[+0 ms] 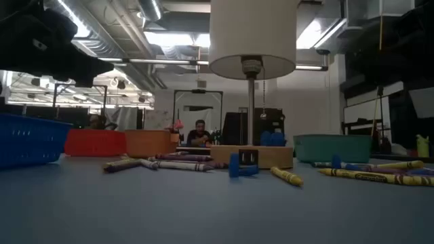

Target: Sort crayons

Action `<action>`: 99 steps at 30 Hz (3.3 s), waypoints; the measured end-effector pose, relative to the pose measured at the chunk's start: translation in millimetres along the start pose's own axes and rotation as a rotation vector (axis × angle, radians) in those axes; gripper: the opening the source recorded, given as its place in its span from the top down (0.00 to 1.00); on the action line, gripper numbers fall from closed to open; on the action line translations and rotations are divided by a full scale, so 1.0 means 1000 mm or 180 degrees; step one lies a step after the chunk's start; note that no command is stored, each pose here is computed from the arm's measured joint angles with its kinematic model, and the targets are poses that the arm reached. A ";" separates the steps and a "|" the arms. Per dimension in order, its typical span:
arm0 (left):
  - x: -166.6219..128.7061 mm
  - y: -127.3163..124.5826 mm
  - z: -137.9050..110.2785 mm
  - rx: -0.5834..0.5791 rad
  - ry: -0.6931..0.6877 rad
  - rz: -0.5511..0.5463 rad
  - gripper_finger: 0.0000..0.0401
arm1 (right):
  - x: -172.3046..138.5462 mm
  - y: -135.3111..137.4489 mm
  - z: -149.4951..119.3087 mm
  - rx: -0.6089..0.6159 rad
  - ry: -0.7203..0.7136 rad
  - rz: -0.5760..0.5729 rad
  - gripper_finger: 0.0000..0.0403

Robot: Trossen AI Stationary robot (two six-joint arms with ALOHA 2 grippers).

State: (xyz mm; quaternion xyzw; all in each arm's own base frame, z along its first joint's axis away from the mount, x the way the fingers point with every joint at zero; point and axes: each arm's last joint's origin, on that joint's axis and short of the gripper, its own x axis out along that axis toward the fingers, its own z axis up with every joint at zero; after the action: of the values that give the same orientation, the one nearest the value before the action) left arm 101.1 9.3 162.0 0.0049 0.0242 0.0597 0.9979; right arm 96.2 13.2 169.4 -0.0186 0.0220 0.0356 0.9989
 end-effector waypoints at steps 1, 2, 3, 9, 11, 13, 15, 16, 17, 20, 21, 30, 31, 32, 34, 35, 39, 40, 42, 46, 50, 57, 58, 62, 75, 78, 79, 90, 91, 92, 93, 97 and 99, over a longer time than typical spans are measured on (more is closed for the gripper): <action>0.000 0.000 0.000 0.0000 0.0000 0.0001 1.00 | 0.000 0.000 0.000 0.0001 -0.0003 -0.0001 0.69; 0.000 0.000 0.000 0.0000 0.0000 0.0001 1.00 | 0.000 0.000 0.000 0.0000 -0.0002 -0.0001 0.69; 0.000 0.000 0.000 0.0000 0.0000 0.0001 1.00 | 0.000 0.000 0.000 0.0001 -0.0001 -0.0001 0.69; 0.000 0.000 0.000 0.0000 0.0000 0.0001 1.00 | 0.000 0.000 0.000 0.0001 -0.0001 -0.0001 0.69; 0.000 0.000 0.000 0.0000 0.0000 0.0000 1.00 | 0.000 0.000 0.000 0.0000 -0.0001 -0.0001 0.69; 0.000 0.000 0.000 0.0000 0.0000 0.0000 1.00 | 0.000 0.000 0.000 0.0001 -0.0003 -0.0001 0.69; 0.000 0.000 0.000 0.0000 0.0000 0.0001 1.00 | 0.000 0.000 0.000 0.0001 0.0000 -0.0001 0.69; 0.000 0.000 0.000 0.0000 0.0000 0.0000 1.00 | 0.000 0.000 0.000 0.0000 -0.0003 -0.0001 0.69; 0.000 0.000 0.000 0.0000 0.0000 0.0001 1.00 | 0.000 0.000 0.000 0.0002 -0.0003 -0.0001 0.69; 0.000 0.000 0.000 0.0000 0.0000 0.0001 1.00 | 0.000 0.000 0.000 0.0001 -0.0001 -0.0001 0.69; 0.000 0.000 0.000 0.0000 0.0000 0.0001 1.00 | 0.000 0.000 0.000 0.0001 0.0000 -0.0002 0.69; 0.000 0.000 0.000 0.0000 -0.0001 0.0000 1.00 | 0.000 0.000 0.000 0.0001 -0.0001 0.0000 0.69; 0.000 0.000 0.000 0.0000 0.0000 0.0001 1.00 | 0.000 0.000 0.000 0.0000 -0.0001 -0.0001 0.69; 0.000 0.000 0.000 0.0000 -0.0001 0.0000 1.00 | 0.000 0.000 0.000 0.0000 -0.0002 -0.0004 0.69; 0.000 0.000 0.000 0.0000 -0.0001 0.0001 1.00 | 0.000 0.000 0.000 0.0000 -0.0001 -0.0005 0.69; 0.000 0.000 0.000 0.0000 0.0000 0.0001 1.00 | 0.000 0.000 0.000 0.0000 -0.0001 -0.0005 0.69; 0.000 0.000 0.000 0.0000 0.0000 0.0001 1.00 | 0.000 0.000 0.000 0.0000 -0.0002 -0.0005 0.69; 0.000 0.000 0.000 0.0000 0.0000 0.0001 1.00 | 0.000 0.000 0.000 0.0000 -0.0001 -0.0006 0.69; 0.000 0.000 0.000 0.0000 0.0000 0.0001 1.00 | 0.000 0.000 0.000 0.0000 -0.0002 -0.0006 0.69; 0.000 0.000 0.000 0.0000 0.0000 0.0000 1.00 | 0.000 0.000 0.000 0.0000 -0.0003 -0.0002 0.69; 0.000 0.000 0.000 0.0000 0.0000 0.0000 1.00 | 0.000 0.000 0.000 0.0039 -0.0004 0.0039 0.69; 0.000 0.000 0.000 0.0000 0.0000 0.0001 1.00 | 0.000 0.000 0.000 0.0242 -0.0005 0.0019 0.69; 0.000 0.000 0.000 0.0000 0.0001 0.0000 1.00 | 0.000 0.000 0.000 0.0245 -0.0012 0.0009 0.69; 0.000 0.000 0.000 0.0000 0.0000 0.0001 1.00 | 0.000 0.000 0.006 0.0268 -0.0222 -0.0009 0.69; 0.000 0.000 0.000 0.0000 0.0000 0.0001 1.00 | -0.001 -0.003 0.039 -0.0043 -0.0670 -0.0184 0.69; 0.000 0.000 0.000 0.0000 0.0000 0.0001 1.00 | 0.005 -0.003 0.044 -0.0121 -0.0436 -0.0230 0.69; 0.000 0.000 0.000 0.0000 0.0001 0.0001 1.00 | 0.008 -0.003 0.047 -0.0130 -0.0363 -0.0268 0.69; 0.000 0.000 0.000 0.0000 0.0000 0.0001 1.00 | 0.045 -0.006 0.036 -0.0709 0.1316 -0.0804 0.69; 0.000 0.000 0.000 0.0000 0.0000 0.0001 1.00 | 0.048 -0.006 0.032 -0.0724 0.1408 -0.0808 0.69; 0.000 0.000 0.000 0.0000 0.0000 0.0001 1.00 | 0.051 -0.007 0.029 -0.0731 0.1496 -0.0809 0.69; 0.000 0.000 0.000 0.0001 -0.0001 0.0001 1.00 | 0.054 -0.008 0.025 -0.0729 0.1583 -0.0790 0.69; 0.000 0.000 0.000 0.0000 0.0000 0.0001 1.00 | 0.063 -0.016 0.011 -0.0689 0.1940 -0.0808 0.69; 0.000 0.000 0.000 0.0000 0.0000 0.0001 1.00 | 0.067 -0.021 0.004 -0.0632 0.2078 -0.0794 0.69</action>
State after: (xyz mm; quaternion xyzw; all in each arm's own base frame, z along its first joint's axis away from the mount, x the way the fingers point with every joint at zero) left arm 101.2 9.3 162.0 0.0049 0.0243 0.0599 0.9979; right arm 165.0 -2.6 171.4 -0.1284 0.3338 -0.0924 0.9293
